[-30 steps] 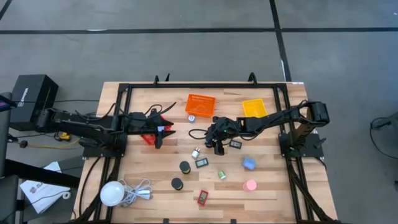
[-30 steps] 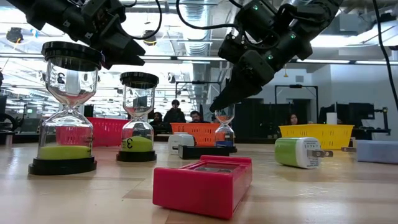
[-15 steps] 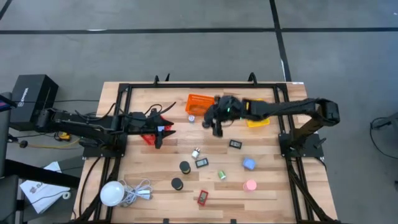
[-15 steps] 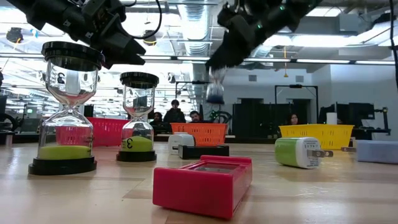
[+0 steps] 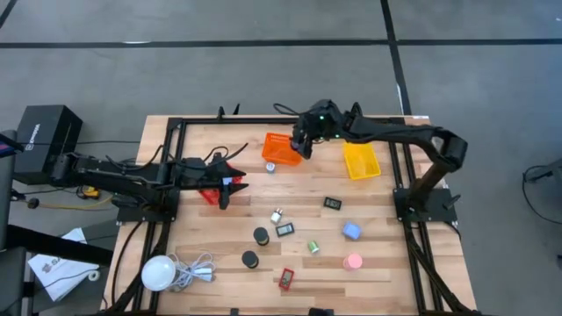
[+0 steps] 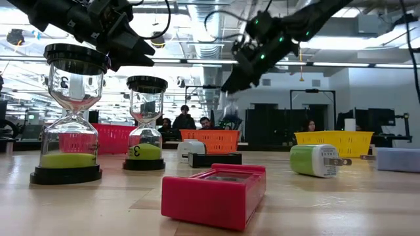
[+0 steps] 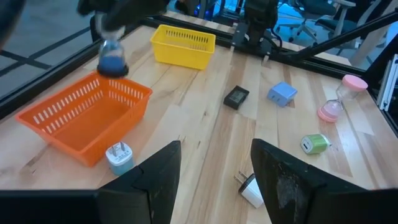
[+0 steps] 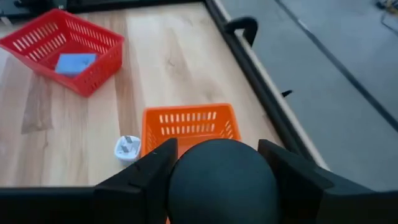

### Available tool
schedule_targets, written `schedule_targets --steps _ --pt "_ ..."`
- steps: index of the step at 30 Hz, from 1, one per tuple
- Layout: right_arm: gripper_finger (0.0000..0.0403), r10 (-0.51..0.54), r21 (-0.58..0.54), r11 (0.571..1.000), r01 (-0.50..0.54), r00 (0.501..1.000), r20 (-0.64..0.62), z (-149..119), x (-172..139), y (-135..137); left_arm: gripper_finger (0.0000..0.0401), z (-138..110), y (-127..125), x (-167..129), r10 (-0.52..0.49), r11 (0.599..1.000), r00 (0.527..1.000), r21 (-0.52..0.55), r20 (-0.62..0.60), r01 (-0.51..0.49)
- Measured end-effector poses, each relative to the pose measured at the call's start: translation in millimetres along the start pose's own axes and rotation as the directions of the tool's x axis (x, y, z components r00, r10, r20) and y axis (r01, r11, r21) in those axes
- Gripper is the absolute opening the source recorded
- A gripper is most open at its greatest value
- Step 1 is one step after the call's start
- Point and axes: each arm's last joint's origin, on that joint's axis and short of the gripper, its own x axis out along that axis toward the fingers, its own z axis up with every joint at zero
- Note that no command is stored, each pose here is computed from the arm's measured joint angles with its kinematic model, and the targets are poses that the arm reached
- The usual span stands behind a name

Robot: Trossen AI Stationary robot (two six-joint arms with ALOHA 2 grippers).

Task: Pick & Place Office items
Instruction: Put the top black hourglass into the orange basket, then adjust the orange basket

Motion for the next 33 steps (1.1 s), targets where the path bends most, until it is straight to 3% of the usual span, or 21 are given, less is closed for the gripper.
schedule_targets --steps 4,13,18,23,28,33 --pt "0.0219 0.015 0.002 1.000 -0.015 1.000 0.012 -7 20 -2 0.0191 0 0 0 0.000 1.000 1.000 0.001 -0.001 0.000" --pt "0.0126 0.014 0.060 0.998 -0.009 0.997 -0.071 -29 45 -9 0.0191 0 0 0 -0.001 1.000 1.000 0.001 0.004 0.001" --pt "0.0115 0.011 0.051 0.999 -0.009 0.998 -0.054 -25 41 -8 0.0191 1 0 0 -0.002 1.000 1.000 0.000 0.009 0.002" --pt "0.0146 0.015 -0.021 1.000 -0.015 1.000 -0.024 -17 34 -5 0.0191 1 0 0 -0.004 1.000 1.000 -0.001 0.015 0.004" --pt "0.0207 0.037 -0.106 0.994 -0.039 0.999 -0.024 -16 35 5 0.0191 2 0 0 -0.004 1.000 1.000 -0.001 0.016 0.004" --pt "0.0255 0.069 -0.275 0.958 -0.074 0.997 -0.028 -13 36 20 0.0191 2 0 0 -0.005 1.000 1.000 -0.003 0.021 0.005"
